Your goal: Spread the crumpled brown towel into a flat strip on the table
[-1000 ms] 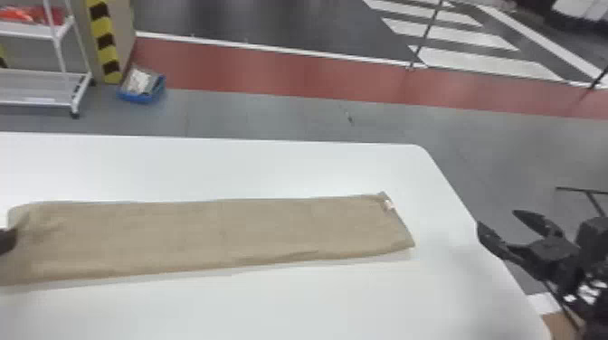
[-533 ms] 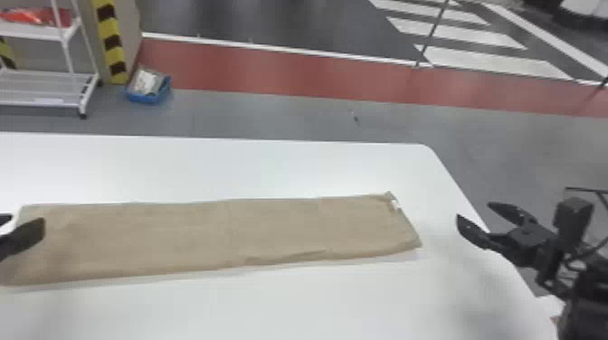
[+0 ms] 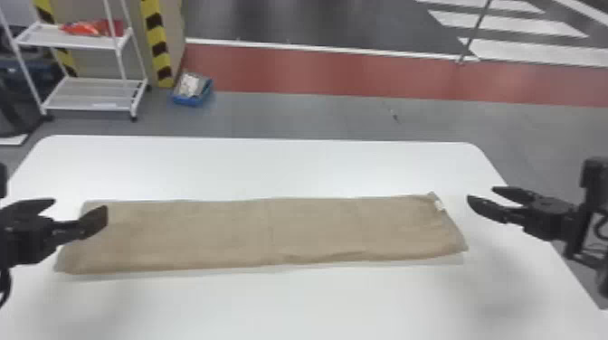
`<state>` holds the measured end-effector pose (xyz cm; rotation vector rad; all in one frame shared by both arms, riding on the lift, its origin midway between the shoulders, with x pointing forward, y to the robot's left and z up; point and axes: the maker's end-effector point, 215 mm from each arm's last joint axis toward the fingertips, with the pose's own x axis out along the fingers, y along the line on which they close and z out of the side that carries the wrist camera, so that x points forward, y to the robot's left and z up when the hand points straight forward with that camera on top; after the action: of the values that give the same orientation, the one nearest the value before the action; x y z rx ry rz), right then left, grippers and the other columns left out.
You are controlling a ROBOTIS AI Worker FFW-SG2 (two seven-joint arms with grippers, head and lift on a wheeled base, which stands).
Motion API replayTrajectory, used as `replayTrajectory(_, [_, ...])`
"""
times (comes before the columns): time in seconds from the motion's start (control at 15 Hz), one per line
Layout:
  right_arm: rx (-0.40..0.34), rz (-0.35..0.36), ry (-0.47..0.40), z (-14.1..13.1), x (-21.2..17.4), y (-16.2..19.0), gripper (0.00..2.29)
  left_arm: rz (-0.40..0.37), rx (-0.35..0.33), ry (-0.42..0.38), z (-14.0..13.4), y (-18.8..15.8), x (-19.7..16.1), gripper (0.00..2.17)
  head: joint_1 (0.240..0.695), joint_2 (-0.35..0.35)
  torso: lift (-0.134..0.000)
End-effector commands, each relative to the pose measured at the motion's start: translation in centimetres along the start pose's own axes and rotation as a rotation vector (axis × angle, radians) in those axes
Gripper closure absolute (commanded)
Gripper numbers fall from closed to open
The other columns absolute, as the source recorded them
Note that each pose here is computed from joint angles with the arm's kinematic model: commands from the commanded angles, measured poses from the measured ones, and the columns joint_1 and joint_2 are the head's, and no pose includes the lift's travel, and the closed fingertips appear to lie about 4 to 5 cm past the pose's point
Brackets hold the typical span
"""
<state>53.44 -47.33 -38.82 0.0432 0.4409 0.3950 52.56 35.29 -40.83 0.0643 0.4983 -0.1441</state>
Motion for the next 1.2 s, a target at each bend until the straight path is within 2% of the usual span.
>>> replayTrajectory(0.0, [0.004,0.021,0.020,-0.2,0.3,0.5,0.21,-0.007,-0.006,-0.002,0.3,0.0,0.4,0.11,0.695,-0.127,-0.124])
replayTrajectory(0.13, [0.002,0.028,0.018,0.0,0.3,0.6,0.29,-0.013,-0.016,0.022,0.1,-0.1,0.6,0.11,0.695,-0.120,-0.124])
replayTrajectory(0.33, [0.000,0.029,0.040,-0.7,0.0,0.5,0.29,-0.005,-0.064,0.170,-3.4,0.2,0.3,0.11,0.695,-0.118,-0.124])
replayTrajectory(0.4, [-0.002,0.033,0.043,-0.7,-0.1,0.6,0.29,-0.008,-0.075,0.187,-3.8,0.1,0.1,0.11,0.695,-0.118,-0.124])
replayTrajectory(0.73, [-0.018,0.025,0.064,-0.9,0.0,0.3,0.29,0.003,-0.071,0.193,-3.9,0.4,0.0,0.11,0.695,-0.117,-0.124])
replayTrajectory(1.13, [0.006,0.059,0.085,-1.9,0.1,0.7,0.29,-0.003,-0.067,0.174,-2.9,0.2,0.2,0.11,0.695,-0.117,-0.124])
